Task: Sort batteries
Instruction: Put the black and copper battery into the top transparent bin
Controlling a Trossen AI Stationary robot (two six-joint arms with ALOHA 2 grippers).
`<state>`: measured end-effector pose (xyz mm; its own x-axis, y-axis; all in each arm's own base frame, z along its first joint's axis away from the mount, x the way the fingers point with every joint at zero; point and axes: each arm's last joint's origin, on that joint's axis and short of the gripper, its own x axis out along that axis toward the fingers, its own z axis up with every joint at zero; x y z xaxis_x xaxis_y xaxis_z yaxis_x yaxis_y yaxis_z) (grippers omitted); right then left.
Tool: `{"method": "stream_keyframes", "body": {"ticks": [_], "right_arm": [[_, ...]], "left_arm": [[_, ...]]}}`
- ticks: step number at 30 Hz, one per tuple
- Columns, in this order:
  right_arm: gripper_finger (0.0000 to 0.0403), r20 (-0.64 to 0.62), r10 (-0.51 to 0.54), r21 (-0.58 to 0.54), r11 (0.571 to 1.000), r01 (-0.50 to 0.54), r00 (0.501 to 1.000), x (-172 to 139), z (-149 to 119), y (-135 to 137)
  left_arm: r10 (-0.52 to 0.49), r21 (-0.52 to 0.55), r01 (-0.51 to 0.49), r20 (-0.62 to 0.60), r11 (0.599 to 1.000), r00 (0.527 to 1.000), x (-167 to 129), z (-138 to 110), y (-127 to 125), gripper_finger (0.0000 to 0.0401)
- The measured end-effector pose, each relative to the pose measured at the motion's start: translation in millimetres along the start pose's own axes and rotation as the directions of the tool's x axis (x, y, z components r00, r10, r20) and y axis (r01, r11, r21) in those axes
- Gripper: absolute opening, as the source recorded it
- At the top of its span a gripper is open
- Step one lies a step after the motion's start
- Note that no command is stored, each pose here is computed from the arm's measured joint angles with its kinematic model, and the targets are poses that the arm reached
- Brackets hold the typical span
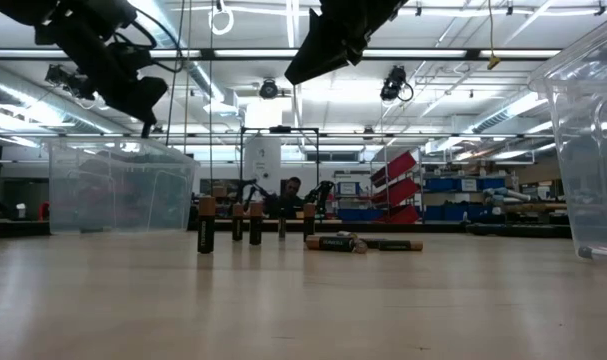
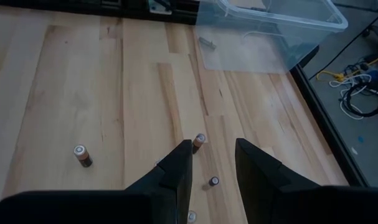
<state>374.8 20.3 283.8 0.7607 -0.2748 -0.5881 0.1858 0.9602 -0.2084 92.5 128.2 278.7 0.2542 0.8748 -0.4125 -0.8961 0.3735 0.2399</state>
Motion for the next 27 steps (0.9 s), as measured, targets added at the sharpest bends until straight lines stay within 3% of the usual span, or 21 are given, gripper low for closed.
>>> {"method": "stream_keyframes", "body": {"ticks": [27], "right_arm": [[0.0107, 0.005, 0.003, 0.003, 1.0, -0.003, 1.0, 0.0, 0.5, 0.1]], "left_arm": [[-0.007, -0.009, 0.007, -0.004, 1.0, 1.0, -0.2, -0.7, -1.5, 0.0099]]}}
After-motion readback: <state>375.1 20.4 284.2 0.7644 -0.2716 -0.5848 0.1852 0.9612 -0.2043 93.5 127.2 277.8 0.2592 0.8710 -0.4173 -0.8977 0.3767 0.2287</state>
